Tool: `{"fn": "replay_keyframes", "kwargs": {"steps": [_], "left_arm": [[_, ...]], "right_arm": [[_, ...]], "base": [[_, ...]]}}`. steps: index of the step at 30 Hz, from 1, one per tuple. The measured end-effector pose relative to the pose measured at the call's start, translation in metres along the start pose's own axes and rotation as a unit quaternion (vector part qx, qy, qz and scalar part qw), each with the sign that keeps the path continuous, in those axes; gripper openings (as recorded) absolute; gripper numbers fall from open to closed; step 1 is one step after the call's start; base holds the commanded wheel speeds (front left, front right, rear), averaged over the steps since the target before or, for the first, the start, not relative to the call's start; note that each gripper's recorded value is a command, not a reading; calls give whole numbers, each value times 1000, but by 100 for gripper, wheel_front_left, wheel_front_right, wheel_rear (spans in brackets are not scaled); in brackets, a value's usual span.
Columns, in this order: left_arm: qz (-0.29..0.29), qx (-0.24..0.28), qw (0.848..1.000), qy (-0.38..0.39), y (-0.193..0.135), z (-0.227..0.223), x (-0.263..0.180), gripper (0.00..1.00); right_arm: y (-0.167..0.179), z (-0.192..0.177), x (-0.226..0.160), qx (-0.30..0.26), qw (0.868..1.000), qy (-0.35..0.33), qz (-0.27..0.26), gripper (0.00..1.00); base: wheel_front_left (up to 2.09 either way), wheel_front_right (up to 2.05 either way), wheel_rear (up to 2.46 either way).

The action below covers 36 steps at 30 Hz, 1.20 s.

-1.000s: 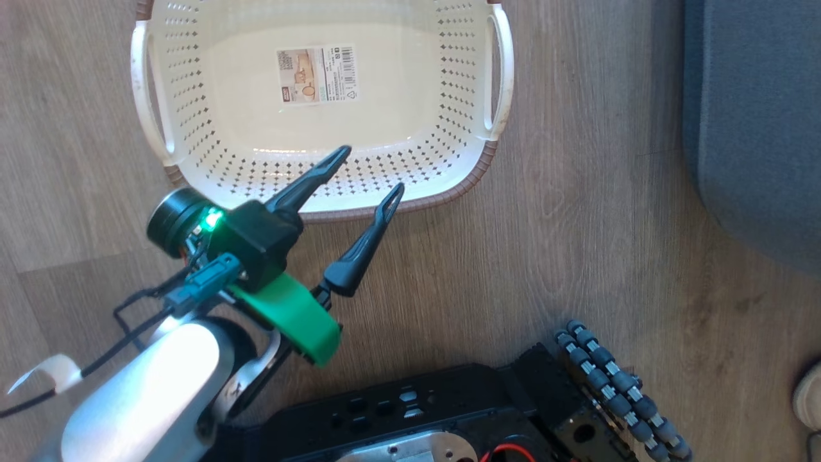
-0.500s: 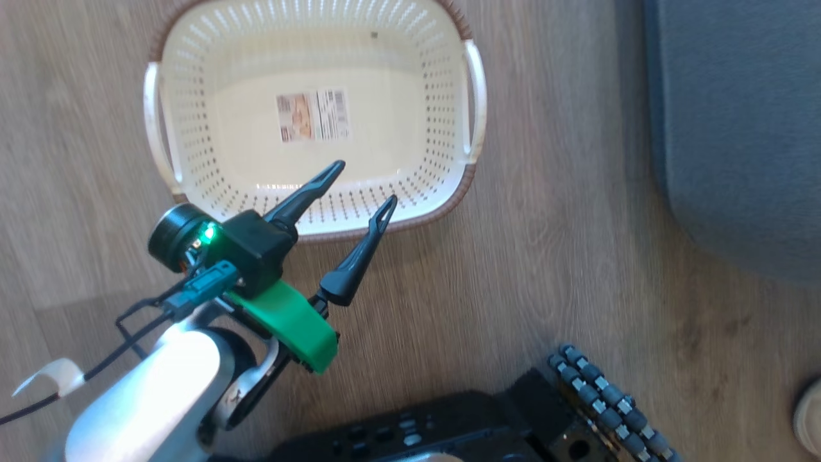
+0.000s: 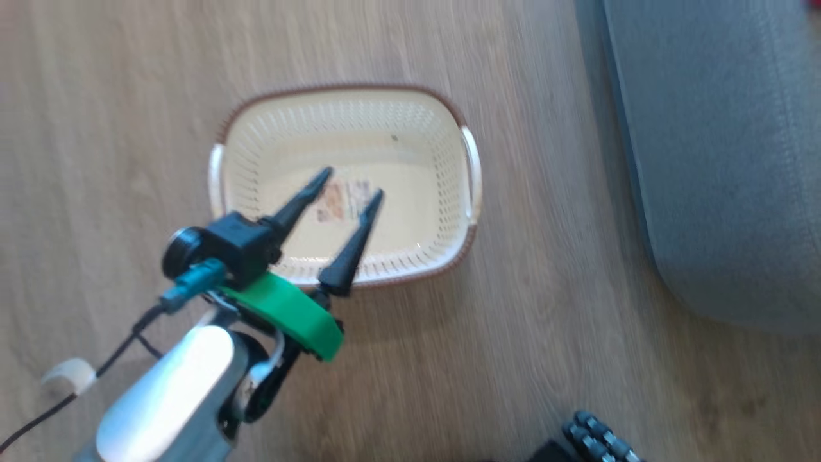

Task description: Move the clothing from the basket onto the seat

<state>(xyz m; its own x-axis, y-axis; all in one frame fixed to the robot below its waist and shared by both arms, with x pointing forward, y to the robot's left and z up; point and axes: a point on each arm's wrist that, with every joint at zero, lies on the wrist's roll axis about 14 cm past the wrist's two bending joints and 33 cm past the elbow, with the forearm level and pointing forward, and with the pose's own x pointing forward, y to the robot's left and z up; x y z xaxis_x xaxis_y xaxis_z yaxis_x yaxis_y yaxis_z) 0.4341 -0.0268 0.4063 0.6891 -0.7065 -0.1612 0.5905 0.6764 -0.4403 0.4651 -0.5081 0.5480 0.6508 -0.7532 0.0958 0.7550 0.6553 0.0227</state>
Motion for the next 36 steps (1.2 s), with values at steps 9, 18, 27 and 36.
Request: {"fn": "replay_keyframes", "kwargs": {"steps": [9,18,27,36], "left_arm": [[120,33,989,-80,45,54,-38,100],[249,65,959,-119,84,82,-120,100],[340,60,926,-153,95,89,-200,100],[344,71,919,-177,83,95,-217,100]], "right_arm": [[81,16,-36,-6,988,-21,155,100],[182,20,-121,37,946,-19,322,100],[230,34,-217,76,901,-17,427,100],[219,-6,-293,60,873,37,482,100]], "base": [[0,0,0],[0,0,0],[0,0,0],[0,0,0]]}}
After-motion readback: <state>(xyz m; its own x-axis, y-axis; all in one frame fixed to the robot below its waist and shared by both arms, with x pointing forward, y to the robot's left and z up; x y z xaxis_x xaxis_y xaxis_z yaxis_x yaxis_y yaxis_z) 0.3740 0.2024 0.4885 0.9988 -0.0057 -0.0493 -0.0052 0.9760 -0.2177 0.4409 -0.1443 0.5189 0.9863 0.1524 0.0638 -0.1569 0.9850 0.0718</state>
